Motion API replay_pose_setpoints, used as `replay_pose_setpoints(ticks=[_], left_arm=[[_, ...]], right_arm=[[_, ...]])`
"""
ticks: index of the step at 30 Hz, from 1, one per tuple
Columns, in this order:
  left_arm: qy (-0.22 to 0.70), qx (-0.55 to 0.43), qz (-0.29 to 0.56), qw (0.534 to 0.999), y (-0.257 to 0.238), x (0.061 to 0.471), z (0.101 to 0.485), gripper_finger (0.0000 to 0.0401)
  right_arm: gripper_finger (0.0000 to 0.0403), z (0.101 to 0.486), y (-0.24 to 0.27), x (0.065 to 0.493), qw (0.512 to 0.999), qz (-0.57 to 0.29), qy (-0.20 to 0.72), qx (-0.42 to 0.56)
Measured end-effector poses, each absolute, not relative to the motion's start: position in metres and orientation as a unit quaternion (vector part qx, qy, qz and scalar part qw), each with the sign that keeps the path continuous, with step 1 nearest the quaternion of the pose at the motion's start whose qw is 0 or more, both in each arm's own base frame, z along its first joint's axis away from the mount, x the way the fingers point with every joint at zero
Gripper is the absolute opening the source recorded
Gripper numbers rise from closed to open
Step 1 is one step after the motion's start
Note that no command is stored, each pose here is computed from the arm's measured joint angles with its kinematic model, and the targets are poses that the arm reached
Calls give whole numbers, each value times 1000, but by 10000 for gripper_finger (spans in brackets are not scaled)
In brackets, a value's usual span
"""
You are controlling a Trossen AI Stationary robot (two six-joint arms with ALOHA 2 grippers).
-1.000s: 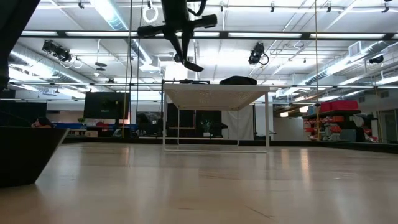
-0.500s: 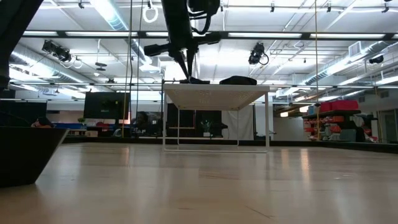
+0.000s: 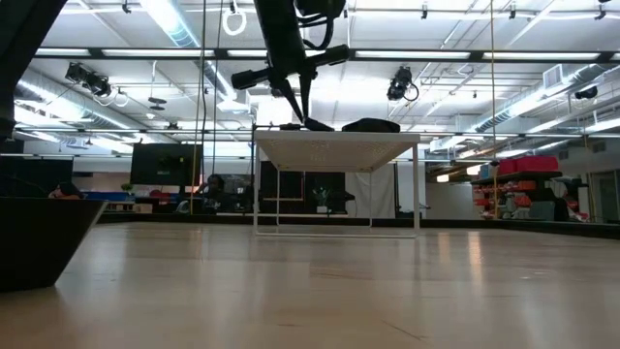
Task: Pick & Place Mini shaped plates
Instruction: Stack the drop-shaped plate on top of the drop-shaped plate on the shelf, then stack the distorted square plate on top of the distorted square plate on the shelf
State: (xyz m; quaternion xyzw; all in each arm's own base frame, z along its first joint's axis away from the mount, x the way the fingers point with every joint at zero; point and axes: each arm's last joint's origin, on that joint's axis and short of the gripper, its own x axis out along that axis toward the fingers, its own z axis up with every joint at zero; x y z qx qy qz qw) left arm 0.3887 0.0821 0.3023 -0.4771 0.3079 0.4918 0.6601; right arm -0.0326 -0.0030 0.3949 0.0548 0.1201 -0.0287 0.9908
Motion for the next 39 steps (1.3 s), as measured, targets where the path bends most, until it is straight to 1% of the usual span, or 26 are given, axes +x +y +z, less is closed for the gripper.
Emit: replay_pose_setpoints(ticks=[9, 17, 22, 28, 34, 39], left_arm=[[311, -475, 492, 659, 81, 388, 302, 71], [337, -463, 489, 658, 78, 385, 305, 87], [346, -450, 486, 665, 77, 382, 320, 88], [336, -439, 450, 702, 70, 384, 344, 87], [350, -438, 426, 710, 57, 387, 344, 86], [370, -437, 411, 710, 47, 392, 338, 62]], right_arm=[[19, 395, -3, -33, 991, -29, 120, 55], [19, 395, -3, -33, 991, -29, 120, 55], [19, 395, -3, -33, 991, -29, 120, 55], [19, 395, -3, -33, 991, -28, 120, 55], [19, 395, -3, -33, 991, -28, 120, 55], [19, 395, -3, -33, 991, -29, 120, 55]])
